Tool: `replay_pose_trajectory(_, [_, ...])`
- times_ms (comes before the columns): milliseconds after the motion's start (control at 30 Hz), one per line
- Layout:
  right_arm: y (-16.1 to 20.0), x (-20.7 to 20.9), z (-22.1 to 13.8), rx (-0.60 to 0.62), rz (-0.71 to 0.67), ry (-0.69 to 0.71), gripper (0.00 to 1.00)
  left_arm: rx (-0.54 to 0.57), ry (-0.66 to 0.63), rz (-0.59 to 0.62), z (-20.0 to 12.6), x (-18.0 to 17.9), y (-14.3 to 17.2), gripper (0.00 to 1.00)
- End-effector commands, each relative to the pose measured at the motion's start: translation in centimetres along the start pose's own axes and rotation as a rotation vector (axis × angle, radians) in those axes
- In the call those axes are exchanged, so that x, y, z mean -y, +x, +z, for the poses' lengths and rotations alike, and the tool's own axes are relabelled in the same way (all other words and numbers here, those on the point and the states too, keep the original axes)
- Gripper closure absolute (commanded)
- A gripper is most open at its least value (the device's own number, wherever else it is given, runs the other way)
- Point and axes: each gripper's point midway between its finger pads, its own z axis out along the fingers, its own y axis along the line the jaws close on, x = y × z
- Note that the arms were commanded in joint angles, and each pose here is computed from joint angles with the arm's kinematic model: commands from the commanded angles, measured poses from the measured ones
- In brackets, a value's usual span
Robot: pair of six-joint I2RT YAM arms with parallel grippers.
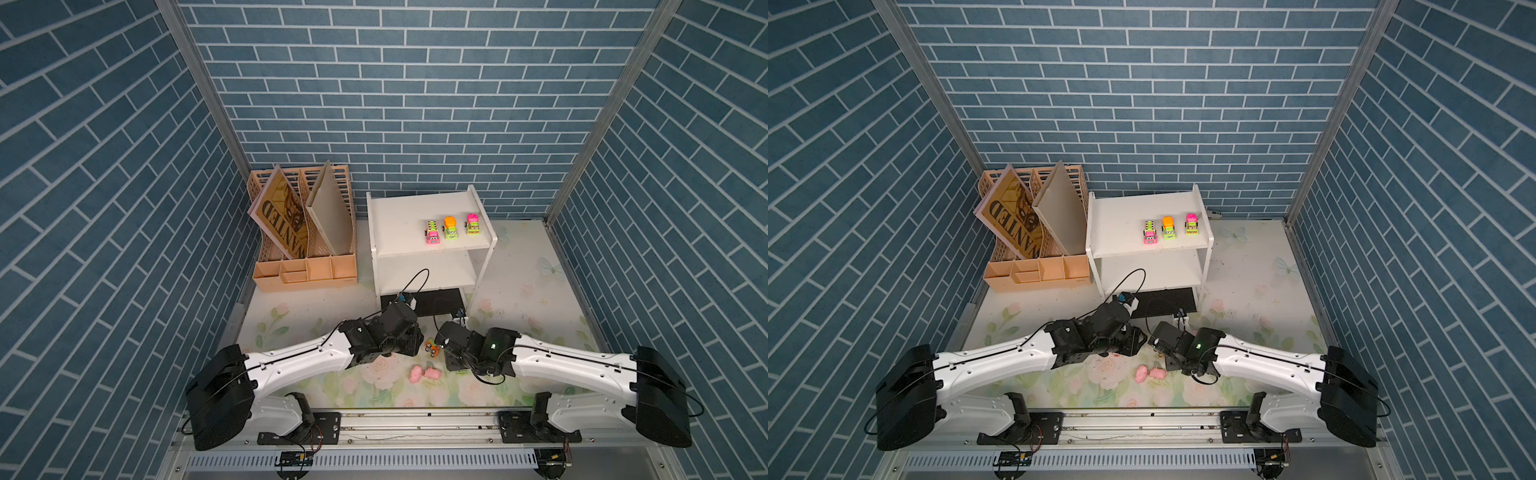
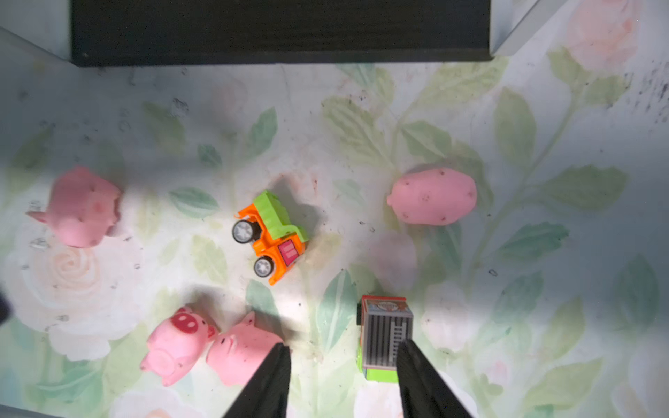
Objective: Organize plastic toys on shelves
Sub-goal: Pick up the plastic toy at the center of the board.
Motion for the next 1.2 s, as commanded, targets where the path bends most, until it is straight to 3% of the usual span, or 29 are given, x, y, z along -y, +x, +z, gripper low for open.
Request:
replay_pose_trajectory(0, [1.4,1.7,0.9,-0.034,0.026,0.071,0.47,0.024,0.007,0.014,-0.1,0.5,-0.7,0.56])
replay_pose_trajectory(133, [1.9,2.3,1.5,-0.041,0.032,0.095,0.47,0.020,0.001,0.014,-0.2,0.3,-0.6,0.56])
replay_pose_trajectory(433, [2.9,1.5,3.2,-0.062,0.070,-0.015,0.54,0.026,-0.005,0.013,-0.4,0.2,-0.7,0.56])
replay_pose_trajectory(867, [1.8,2.2,3.5,-0.030,0.076,0.004,0.64,0.034,-0.006,0.007,-0.8,0.2,-0.9,0.56])
replay_pose_trajectory(1000, [1.7,2.5,3.2,-0.033,0.069,0.025,0.74,0.038,-0.010,0.004,-0.8,0.1,-1.0,0.56])
replay_pose_trajectory(1167, [-0.3,1.4,0.7,0.016,0.052,0.023,0.76,0.126,-0.047,-0.033,-2.4,-0.9,-2.1,0.54])
